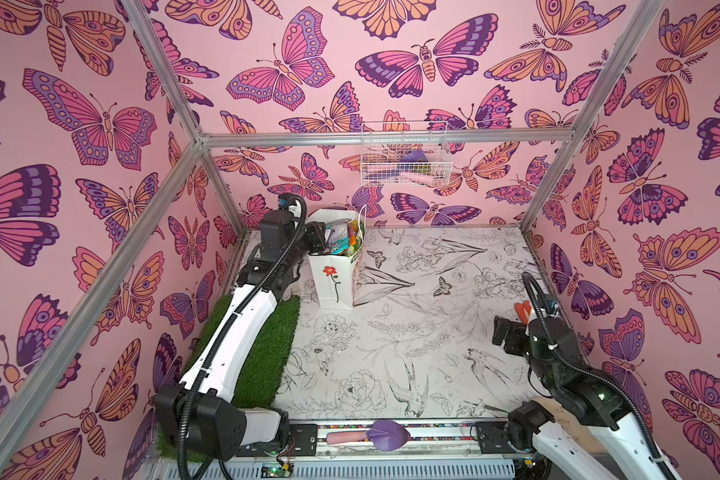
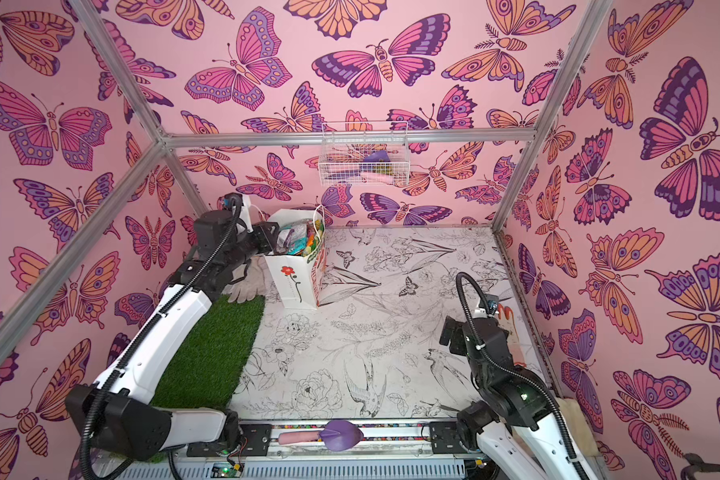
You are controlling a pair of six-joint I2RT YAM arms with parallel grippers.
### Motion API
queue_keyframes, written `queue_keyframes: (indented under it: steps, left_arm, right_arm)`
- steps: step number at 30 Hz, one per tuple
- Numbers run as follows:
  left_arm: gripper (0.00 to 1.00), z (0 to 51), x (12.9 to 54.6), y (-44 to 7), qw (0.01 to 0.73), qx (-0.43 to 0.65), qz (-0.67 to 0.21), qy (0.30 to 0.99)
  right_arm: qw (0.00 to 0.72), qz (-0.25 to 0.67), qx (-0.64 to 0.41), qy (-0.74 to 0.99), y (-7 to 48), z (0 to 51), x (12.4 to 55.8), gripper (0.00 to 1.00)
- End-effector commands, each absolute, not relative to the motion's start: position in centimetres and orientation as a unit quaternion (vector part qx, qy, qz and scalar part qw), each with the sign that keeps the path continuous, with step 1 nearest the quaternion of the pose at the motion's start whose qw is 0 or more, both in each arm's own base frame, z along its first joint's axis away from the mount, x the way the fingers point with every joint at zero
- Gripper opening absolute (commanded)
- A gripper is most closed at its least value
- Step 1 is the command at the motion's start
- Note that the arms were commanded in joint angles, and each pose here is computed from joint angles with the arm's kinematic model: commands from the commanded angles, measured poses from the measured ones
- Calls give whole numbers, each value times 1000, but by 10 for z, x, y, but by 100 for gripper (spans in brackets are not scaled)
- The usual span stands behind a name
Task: Place the snacks into the paper bag
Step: 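Lower the brown snack bar into the bag mouth with the left gripper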
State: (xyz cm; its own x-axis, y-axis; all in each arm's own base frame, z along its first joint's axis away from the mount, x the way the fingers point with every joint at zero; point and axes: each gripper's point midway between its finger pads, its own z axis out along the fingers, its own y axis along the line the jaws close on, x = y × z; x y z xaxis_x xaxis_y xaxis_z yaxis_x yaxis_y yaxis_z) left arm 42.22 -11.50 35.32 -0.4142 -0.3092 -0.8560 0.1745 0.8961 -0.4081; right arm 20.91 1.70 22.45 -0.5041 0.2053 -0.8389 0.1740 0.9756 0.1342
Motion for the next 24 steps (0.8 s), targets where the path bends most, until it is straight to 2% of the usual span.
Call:
queue_keyframes:
  steps: [1, 8, 16, 24]
  left_arm:
    - [31, 352, 418, -111, 538, -41, -223, 811]
    - [34, 352, 416, -114, 534, -37, -233, 812]
    - [64, 316, 421, -127, 456, -50, -255, 851]
    - [69, 295, 432, -134, 419, -61, -265, 866]
  right_arm:
    - [487, 14, 110, 866, 17, 225, 211, 99]
    - [487, 15, 109, 867, 17, 225, 211, 99]
    - [488, 15, 110, 866, 17, 225, 211, 99]
    - [487, 15, 109, 867, 17, 224, 211, 99]
